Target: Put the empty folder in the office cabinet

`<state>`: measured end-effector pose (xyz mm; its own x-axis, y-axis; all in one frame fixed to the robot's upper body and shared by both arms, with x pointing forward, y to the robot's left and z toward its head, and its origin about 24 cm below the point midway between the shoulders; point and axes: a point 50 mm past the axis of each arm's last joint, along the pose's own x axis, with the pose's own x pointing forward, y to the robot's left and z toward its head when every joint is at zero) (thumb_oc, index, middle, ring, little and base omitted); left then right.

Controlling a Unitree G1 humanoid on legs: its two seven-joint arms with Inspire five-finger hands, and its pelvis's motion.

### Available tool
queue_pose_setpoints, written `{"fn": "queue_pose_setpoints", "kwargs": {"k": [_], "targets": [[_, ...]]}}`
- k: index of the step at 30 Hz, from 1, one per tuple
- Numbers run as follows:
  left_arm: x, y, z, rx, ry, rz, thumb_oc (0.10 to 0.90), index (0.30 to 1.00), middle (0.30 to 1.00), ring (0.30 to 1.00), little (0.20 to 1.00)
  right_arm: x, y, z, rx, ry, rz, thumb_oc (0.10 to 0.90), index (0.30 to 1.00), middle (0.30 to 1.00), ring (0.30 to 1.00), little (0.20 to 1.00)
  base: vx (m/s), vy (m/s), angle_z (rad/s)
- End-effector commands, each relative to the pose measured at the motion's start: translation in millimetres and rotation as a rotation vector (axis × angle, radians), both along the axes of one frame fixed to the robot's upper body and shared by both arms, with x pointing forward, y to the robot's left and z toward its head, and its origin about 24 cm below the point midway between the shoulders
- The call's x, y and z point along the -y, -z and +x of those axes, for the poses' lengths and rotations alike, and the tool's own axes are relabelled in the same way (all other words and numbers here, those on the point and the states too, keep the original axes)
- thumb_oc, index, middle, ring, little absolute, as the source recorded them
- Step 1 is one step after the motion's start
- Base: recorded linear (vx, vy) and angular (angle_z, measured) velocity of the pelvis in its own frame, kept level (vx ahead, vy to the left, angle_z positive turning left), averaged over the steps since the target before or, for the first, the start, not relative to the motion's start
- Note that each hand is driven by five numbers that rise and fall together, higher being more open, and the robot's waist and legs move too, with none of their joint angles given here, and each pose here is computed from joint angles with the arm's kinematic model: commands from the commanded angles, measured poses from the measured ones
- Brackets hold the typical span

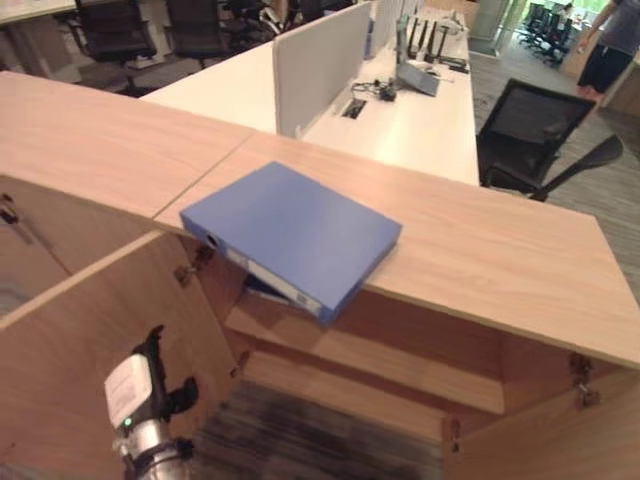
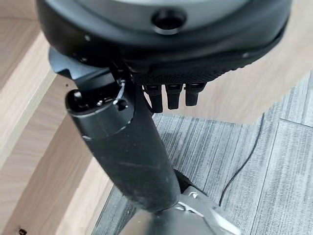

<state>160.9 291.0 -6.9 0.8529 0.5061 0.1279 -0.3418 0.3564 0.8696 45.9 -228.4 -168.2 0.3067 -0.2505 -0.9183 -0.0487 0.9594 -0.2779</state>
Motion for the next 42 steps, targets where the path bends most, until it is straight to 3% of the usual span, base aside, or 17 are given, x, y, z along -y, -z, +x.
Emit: {"fn": "queue_pose_setpoints", "kwargs": {"k": [1, 8, 19, 42], "targets": [[3, -70, 39, 0.355, 0.096, 0.19, 0.8, 0.9, 0.9, 0.9, 0.9, 14, -7, 26, 0.048, -0.073, -0.054, 0.8, 0.9, 0.9, 0.9, 0.9, 0.02, -0.032, 0.0], [7, -134, 57, 0.471, 0.281, 0.483, 0.8, 0.9, 0.9, 0.9, 0.9, 19, -10, 34, 0.077, -0.05, -0.028, 0.8, 0.9, 0.9, 0.9, 0.9, 0.0, 0.0, 0.0], [24, -163, 61, 0.452, 0.514, 0.543, 0.8, 0.9, 0.9, 0.9, 0.9, 26, -13, 38, 0.084, -0.068, -0.025, 0.8, 0.9, 0.9, 0.9, 0.9, 0.0, 0.001, -0.01], [22, -152, 67, 0.366, 0.545, 0.504, 0.8, 0.9, 0.9, 0.9, 0.9, 33, -12, 22, 0.096, 0.177, 0.006, 0.8, 0.9, 0.9, 0.9, 0.9, 0.0, 0.008, -0.04]]}}
